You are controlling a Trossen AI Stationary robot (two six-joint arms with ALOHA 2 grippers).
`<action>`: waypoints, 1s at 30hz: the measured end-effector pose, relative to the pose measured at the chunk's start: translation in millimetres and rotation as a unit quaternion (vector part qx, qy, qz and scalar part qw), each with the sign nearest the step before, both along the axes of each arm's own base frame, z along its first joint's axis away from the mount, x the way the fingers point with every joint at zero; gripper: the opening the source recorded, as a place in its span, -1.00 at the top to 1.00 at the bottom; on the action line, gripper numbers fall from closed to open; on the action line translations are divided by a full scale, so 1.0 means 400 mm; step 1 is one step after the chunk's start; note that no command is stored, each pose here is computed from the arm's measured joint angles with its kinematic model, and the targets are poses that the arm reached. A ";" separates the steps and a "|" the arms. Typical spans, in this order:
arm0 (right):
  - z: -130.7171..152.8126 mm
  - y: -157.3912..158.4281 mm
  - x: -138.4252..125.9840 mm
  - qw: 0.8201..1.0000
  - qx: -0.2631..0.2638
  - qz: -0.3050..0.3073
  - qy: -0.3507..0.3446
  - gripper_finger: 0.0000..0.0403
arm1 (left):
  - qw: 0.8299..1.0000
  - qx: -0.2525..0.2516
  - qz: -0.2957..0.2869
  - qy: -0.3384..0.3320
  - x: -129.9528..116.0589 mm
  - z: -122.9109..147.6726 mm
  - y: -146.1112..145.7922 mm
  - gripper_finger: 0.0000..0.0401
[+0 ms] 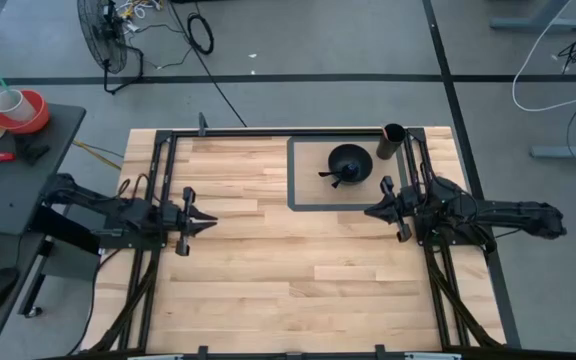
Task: Pick & Place Utensil
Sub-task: Return to Home Position
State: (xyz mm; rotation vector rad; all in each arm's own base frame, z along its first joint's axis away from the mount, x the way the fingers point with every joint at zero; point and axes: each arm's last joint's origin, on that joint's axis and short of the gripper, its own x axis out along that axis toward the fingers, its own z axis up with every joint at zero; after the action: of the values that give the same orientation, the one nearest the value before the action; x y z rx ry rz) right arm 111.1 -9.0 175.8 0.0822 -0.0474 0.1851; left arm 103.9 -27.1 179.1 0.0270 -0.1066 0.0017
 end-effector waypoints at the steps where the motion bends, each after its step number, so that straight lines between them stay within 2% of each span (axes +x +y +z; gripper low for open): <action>1: 0.000 -0.003 -0.001 1.000 -0.001 0.001 -0.001 0.91 | 1.000 0.002 0.005 -0.001 -0.002 0.000 0.001 0.76; 3: 0.001 -0.008 -0.002 1.000 -0.003 -0.006 -0.002 0.91 | 1.000 0.003 0.004 -0.002 -0.008 0.000 0.004 0.76; 11: -0.004 -0.015 -0.003 1.000 -0.012 -0.016 0.005 0.91 | 0.991 -0.049 -0.117 -0.032 -0.032 0.011 -0.005 0.76; 13: 0.003 -0.015 -0.003 1.000 -0.015 -0.015 -0.008 0.91 | 0.990 -0.049 -0.127 -0.031 -0.032 0.010 -0.006 0.77; 19: 0.009 -0.013 -0.004 1.000 0.003 -0.002 -0.017 0.91 | 0.997 -0.038 -0.059 -0.038 -0.027 0.012 0.015 0.87; 21: 0.008 -0.015 -0.003 1.000 0.008 -0.017 -0.015 0.91 | 0.997 -0.037 -0.064 -0.037 -0.026 0.011 0.019 0.93; 24: 0.009 -0.024 -0.002 0.996 0.034 -0.076 -0.015 0.91 | 0.996 -0.037 -0.069 -0.035 -0.024 0.010 0.021 0.98; 28: -0.001 -0.021 0.000 0.994 0.040 -0.105 0.006 0.91 | 0.998 -0.039 -0.025 -0.035 -0.023 0.010 0.030 0.94; 30: 0.001 -0.016 0.002 0.993 0.040 -0.114 0.001 0.91 | 0.998 -0.045 -0.023 -0.024 -0.022 0.005 0.031 0.90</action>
State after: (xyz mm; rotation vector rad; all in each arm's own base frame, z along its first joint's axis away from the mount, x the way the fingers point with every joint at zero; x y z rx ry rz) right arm 111.7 -15.4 176.2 0.1555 -0.0623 -0.0451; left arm 95.0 -14.9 180.9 -0.0661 -0.1558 -0.0384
